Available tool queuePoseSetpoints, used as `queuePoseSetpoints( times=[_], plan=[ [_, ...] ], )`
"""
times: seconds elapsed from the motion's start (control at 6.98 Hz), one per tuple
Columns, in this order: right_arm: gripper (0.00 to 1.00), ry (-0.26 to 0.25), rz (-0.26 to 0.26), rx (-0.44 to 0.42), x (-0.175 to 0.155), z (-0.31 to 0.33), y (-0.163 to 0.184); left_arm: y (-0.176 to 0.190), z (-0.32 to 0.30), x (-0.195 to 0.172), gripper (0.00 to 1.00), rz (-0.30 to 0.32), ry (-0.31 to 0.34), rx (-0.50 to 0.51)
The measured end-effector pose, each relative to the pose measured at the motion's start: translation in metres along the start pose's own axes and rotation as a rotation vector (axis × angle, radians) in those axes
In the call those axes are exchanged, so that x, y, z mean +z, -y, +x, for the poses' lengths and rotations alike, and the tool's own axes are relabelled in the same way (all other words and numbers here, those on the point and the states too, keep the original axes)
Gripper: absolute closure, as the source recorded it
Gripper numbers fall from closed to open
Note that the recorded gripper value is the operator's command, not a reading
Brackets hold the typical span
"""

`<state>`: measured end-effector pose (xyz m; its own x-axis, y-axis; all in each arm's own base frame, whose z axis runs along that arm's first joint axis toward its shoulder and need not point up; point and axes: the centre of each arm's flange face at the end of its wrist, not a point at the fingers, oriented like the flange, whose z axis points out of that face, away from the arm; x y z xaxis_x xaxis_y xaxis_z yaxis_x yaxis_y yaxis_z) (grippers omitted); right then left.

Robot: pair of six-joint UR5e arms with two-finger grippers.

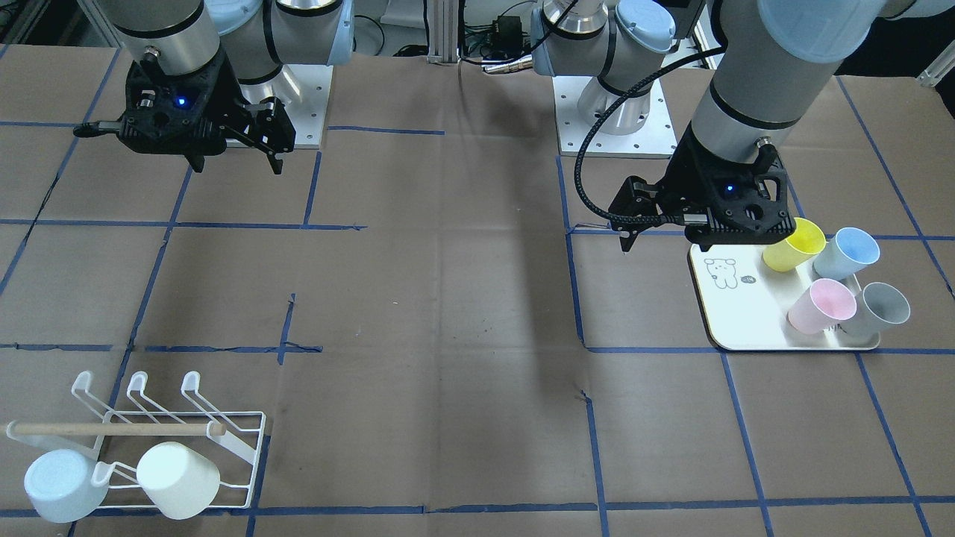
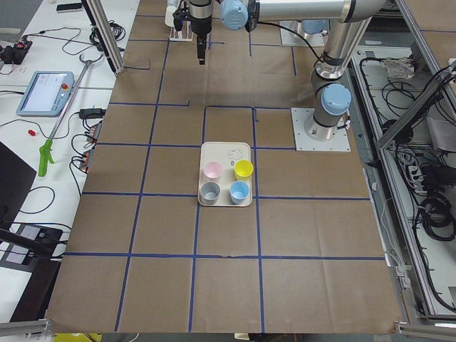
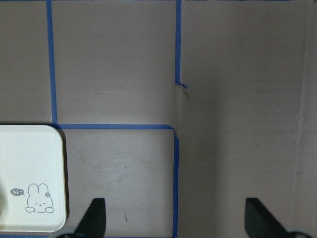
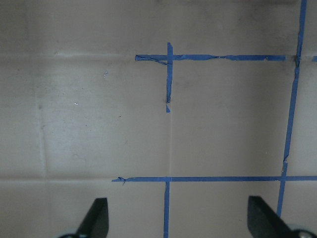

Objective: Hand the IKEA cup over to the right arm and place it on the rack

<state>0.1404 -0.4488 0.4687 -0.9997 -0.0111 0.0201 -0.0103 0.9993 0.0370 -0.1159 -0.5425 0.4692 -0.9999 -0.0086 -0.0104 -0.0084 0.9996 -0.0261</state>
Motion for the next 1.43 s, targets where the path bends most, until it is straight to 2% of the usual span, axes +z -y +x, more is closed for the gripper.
queuePoseSetpoints(
  times=[0.86, 1.43],
  plan=[
    [0.0, 0.0, 0.032, 0.001, -0.013, 0.001, 0.005, 0.001, 0.0, 0.002, 0.01, -0.001, -0.001, 0.0],
    [0.0, 0.0, 0.034, 0.001, -0.014, 0.001, 0.007, 0.001, 0.0, 0.002, 0.01, -0.001, -0.002, 0.0]
  ],
)
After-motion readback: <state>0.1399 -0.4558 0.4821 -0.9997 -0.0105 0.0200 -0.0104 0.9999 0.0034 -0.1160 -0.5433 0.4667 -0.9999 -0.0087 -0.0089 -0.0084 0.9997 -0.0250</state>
